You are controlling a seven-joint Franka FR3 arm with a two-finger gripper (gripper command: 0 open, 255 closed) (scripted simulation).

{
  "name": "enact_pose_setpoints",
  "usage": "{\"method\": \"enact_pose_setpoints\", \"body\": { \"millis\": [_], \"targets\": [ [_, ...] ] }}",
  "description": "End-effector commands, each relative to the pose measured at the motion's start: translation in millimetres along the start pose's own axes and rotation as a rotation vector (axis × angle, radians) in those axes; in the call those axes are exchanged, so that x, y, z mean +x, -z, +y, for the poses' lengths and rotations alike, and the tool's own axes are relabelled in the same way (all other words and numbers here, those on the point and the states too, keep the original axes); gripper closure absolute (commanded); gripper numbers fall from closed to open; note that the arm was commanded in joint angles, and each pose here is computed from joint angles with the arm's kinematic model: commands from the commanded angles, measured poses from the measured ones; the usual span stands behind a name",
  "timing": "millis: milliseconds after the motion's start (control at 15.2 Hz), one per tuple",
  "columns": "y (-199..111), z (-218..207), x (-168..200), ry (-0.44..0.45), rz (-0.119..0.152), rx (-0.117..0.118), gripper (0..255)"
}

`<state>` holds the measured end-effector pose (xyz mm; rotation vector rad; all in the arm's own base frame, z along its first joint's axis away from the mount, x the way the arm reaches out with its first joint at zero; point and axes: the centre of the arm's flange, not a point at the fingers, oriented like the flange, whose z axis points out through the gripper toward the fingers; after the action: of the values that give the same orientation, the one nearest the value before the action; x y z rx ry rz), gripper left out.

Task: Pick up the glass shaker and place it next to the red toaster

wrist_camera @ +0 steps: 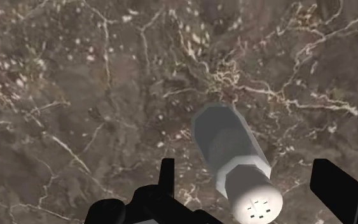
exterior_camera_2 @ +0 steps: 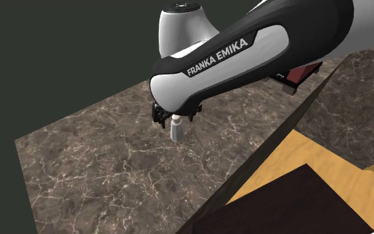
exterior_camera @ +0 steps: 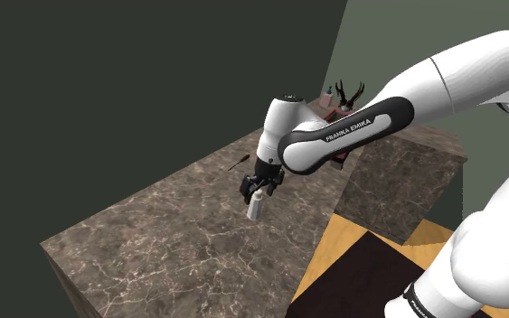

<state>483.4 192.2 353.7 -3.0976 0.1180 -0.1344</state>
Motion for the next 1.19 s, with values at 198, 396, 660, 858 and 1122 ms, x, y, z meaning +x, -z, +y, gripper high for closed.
{"method": "enact_pose_setpoints", "body": {
  "millis": [198, 396, 660, 858, 1122],
  "targets": [
    [-6.4, 1.1, 0.6, 0.0, 0.001, 0.0, 0],
    [-6.4, 1.1, 0.6, 0.0, 0.001, 0.0, 0],
    [-6.4, 1.2, 0.5, 0.0, 0.001, 0.0, 255],
    [-6.5, 1.1, 0.4, 0.0, 0.001, 0.0, 255],
    [-6.4, 1.1, 0.6, 0.0, 0.001, 0.0, 255]
  ]
}}
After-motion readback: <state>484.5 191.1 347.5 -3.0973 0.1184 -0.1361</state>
